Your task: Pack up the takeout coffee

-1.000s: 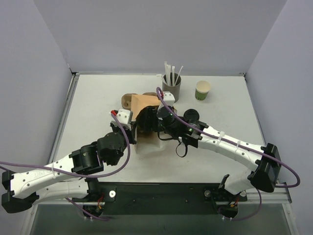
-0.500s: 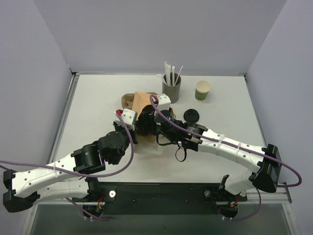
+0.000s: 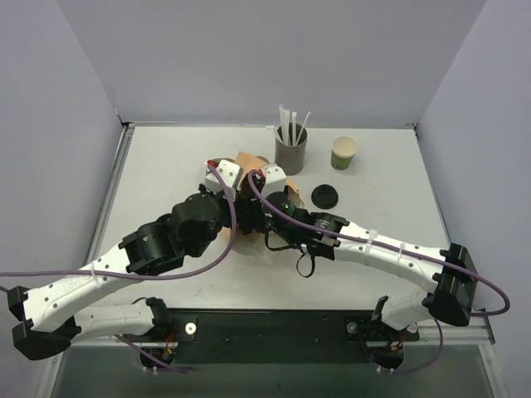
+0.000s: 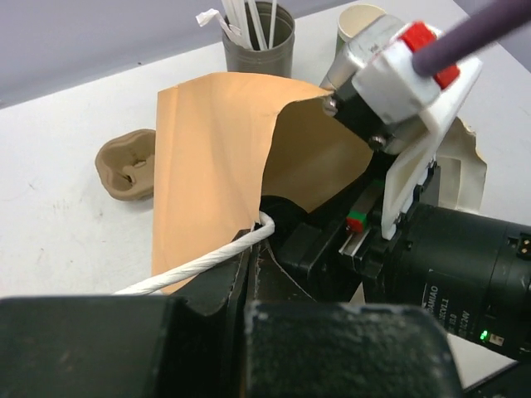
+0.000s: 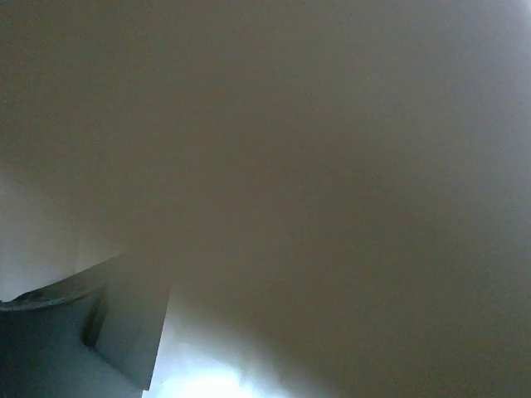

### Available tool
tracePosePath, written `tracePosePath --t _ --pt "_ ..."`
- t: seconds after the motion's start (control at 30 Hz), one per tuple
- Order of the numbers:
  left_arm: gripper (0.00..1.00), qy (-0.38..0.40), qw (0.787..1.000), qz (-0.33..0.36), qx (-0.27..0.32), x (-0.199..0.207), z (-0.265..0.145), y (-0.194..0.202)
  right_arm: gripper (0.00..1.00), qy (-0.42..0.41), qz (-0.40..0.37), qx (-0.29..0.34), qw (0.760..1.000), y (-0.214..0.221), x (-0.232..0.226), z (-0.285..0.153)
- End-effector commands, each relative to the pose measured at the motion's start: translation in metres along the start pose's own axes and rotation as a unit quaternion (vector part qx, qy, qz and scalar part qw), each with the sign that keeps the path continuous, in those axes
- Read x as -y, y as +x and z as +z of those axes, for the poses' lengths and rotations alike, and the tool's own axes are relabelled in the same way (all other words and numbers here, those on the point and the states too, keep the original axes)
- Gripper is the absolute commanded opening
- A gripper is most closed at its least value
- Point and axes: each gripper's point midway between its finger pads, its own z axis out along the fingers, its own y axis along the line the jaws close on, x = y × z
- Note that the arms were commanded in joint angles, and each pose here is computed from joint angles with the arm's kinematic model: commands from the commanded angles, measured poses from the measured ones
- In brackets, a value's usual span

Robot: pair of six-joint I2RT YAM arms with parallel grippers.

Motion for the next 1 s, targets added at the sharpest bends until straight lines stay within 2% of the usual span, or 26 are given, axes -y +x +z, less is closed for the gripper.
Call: tracePosePath --t 0.0,0.03,0.23,0.43,0.63,0.97 --pt "0.0 0.058 0.997 -0.056 -0.005 0.01 -0.001 -0.022 0.54 -0.022 -0.021 0.022 0.999 -0.004 -0.011 -0.002" --pt "0.0 0.082 0.995 -0.062 -0.013 0.016 -0.002 -0.021 0.54 -0.022 -0.024 0.023 0.999 -0.003 -0.011 -0.001" --pt "0.0 0.099 0.986 -0.118 -0.057 0.02 0.006 -0.006 0.54 -0.008 -0.024 0.025 0.999 -0.002 -0.01 0.006" --pt "0.0 0.046 0.975 -0.188 -0.108 0.004 0.014 0.008 0.53 0.001 -0.029 -0.007 1.0 0.013 -0.009 0.013" --pt "0.0 0.036 0.969 -0.218 -0.113 0.003 0.017 0.001 0.53 0.014 -0.033 -0.055 0.998 0.03 -0.009 0.02" --pt "0.0 0.025 0.959 -0.257 -0.112 0.004 0.02 0.007 0.53 0.054 0.024 -0.122 0.991 0.045 0.005 0.039"
